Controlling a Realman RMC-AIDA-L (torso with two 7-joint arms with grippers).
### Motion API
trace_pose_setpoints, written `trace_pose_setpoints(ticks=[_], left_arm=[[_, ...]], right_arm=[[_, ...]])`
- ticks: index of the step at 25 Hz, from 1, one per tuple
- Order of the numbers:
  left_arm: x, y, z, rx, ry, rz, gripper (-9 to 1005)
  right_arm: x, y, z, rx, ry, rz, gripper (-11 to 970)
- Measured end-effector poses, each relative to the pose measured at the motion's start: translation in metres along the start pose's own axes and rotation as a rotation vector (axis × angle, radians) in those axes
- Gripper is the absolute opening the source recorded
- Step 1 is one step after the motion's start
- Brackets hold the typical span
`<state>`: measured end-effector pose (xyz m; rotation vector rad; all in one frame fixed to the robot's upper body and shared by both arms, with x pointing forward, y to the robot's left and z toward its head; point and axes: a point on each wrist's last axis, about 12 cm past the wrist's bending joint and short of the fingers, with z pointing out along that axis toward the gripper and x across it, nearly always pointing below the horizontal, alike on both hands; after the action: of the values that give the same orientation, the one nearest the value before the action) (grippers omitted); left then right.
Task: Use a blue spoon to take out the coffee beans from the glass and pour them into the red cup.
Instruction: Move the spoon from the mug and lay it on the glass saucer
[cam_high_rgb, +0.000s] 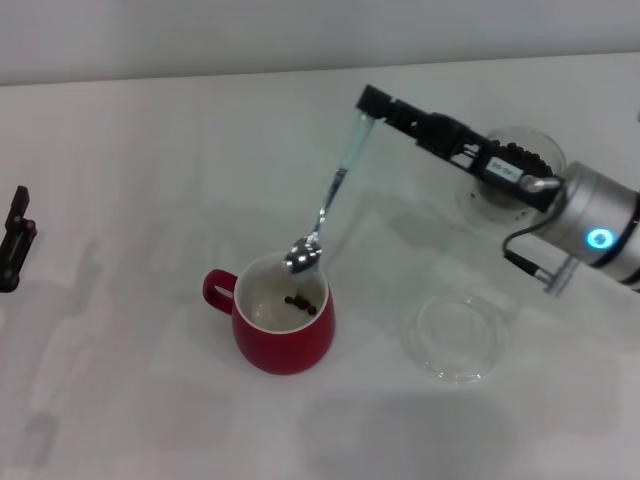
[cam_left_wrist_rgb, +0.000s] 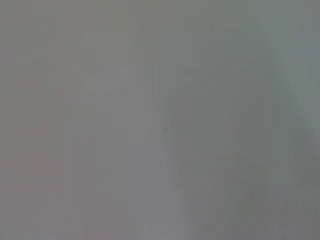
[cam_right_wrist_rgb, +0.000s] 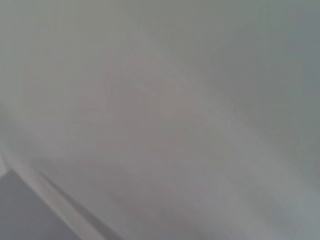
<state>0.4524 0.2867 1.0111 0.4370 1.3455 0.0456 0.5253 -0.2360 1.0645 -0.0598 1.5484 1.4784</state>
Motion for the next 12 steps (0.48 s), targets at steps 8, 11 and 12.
trace_pose_setpoints(ticks=[8, 11, 12], left_arm=[[0.001, 0.000, 0.000, -0.001, 0.005, 0.004, 682], [0.002, 0.002, -0.001, -0.015, 0.015, 0.006, 682], [0.002, 0.003, -0.002, -0.019, 0.017, 0.007, 682]], right_arm=[[-0.005, 0.001, -0.043, 0.030, -0.065, 0.027, 207], [-0.005, 0.000, -0.059, 0.058, -0.083, 0.013, 207], [-0.005, 0.000, -0.064, 0.066, -0.089, 0.008, 208]])
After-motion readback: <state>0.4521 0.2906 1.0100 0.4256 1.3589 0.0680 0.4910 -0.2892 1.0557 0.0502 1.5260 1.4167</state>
